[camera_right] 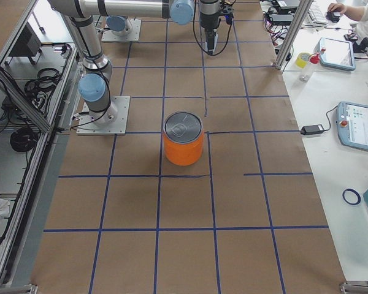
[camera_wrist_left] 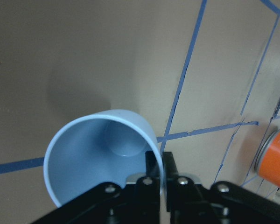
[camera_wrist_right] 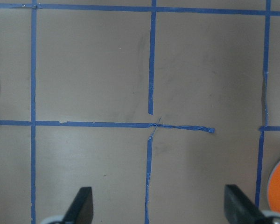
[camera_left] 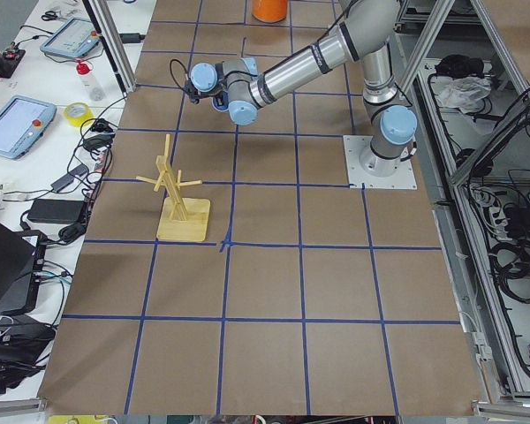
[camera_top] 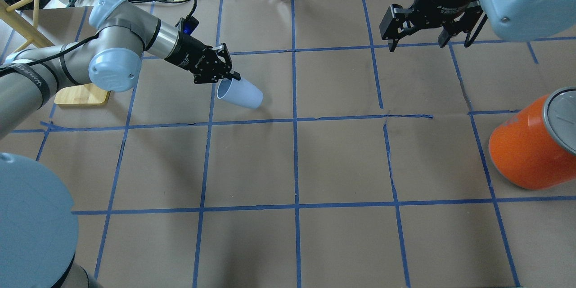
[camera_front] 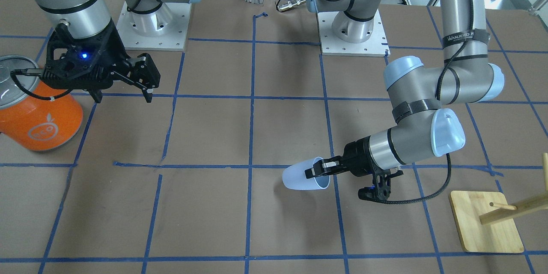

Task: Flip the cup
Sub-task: 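Lift and rotate the cup upright with the left gripper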

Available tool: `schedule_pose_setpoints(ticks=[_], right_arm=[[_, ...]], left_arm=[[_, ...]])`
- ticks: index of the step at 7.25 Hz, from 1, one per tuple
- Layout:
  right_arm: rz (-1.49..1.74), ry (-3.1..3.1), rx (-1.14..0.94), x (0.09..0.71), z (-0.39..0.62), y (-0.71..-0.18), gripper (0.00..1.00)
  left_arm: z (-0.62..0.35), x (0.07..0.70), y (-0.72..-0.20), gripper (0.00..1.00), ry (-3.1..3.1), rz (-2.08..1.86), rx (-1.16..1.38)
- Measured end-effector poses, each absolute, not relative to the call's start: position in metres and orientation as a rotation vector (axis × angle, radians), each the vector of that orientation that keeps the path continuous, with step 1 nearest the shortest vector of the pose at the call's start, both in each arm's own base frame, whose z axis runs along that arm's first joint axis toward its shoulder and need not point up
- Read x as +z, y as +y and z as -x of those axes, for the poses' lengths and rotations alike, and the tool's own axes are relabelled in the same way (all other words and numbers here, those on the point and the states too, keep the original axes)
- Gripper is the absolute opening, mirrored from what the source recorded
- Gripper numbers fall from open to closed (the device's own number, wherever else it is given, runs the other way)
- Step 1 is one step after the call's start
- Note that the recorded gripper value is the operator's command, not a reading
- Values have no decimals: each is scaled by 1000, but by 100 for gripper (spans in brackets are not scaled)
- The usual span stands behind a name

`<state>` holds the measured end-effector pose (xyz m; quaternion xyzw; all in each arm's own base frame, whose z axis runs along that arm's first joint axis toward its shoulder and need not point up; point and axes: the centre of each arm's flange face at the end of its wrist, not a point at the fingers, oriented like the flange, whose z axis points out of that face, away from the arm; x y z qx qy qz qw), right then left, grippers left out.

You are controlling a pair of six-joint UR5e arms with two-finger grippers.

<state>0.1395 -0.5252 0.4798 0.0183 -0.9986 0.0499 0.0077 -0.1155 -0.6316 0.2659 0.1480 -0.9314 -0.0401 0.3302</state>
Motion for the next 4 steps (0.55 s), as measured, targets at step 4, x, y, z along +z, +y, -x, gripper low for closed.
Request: schedule_pose_setpoints(ticks=[4], right_arm=[[-57, -3122, 152, 478, -139, -525, 100]], left_arm=[[65, 317, -671, 0, -2980, -241, 197]])
